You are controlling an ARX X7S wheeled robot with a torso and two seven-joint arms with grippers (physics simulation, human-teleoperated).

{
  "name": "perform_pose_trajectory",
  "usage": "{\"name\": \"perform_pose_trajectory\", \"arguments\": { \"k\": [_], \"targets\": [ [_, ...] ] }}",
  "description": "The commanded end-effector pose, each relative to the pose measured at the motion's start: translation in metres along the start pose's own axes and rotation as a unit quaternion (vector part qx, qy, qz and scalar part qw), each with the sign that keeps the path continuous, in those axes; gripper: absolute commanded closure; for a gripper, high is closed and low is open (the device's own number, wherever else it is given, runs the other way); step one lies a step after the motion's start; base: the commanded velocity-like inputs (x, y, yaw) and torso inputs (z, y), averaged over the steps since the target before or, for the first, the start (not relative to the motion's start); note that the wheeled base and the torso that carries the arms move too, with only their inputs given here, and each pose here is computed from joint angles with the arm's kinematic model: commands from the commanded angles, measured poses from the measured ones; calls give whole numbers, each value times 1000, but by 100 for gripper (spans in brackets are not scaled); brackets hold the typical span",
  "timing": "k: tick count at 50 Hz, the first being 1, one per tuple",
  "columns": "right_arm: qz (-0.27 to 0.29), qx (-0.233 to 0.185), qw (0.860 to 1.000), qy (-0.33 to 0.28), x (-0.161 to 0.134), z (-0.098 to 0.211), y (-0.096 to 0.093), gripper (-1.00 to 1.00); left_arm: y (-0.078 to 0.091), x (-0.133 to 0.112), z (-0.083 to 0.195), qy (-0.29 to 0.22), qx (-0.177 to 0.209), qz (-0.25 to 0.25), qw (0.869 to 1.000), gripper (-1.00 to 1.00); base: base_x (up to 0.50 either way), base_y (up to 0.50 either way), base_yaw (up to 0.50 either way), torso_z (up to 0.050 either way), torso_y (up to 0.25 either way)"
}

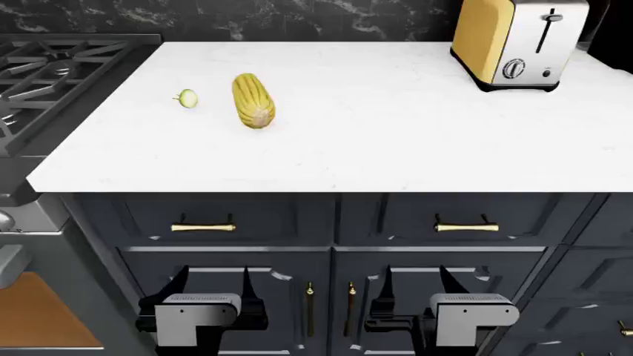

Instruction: Pick the corn, radish from the counter and place them in the cabinet. Then close the cabinet.

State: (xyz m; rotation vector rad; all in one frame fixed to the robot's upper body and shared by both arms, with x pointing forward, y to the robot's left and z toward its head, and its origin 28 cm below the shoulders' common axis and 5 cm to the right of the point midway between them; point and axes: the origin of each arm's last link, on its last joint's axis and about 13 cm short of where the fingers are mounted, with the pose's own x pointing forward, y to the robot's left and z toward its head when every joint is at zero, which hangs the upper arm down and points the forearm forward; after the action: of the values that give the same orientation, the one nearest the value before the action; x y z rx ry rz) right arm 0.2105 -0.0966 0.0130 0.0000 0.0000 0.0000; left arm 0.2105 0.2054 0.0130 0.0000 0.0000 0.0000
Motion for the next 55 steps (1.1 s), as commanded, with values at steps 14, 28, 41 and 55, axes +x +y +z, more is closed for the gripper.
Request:
{"name": "perform_pose_trajectory", "arguments": {
  "k": [14,28,41,55],
  "targets": [
    [0,17,1000,-23,0,5,2,-100,3,0,1,-18,-33,-34,999,-100,0,357,0,4,0],
    [10,24,998,-50,5,30,6,-100,9,9,32,-46,-26,-34,998,-100,0,500,0,50,17],
    [34,-10,996,-77,6,111,-3,-100,19,36,135,-85,-7,-93,992,-100,1,245,0,50,17],
    [73,-26,993,-86,14,182,-10,-100,20,61,224,-79,15,-142,987,-100,0,0,0,45,16]
  ]
}}
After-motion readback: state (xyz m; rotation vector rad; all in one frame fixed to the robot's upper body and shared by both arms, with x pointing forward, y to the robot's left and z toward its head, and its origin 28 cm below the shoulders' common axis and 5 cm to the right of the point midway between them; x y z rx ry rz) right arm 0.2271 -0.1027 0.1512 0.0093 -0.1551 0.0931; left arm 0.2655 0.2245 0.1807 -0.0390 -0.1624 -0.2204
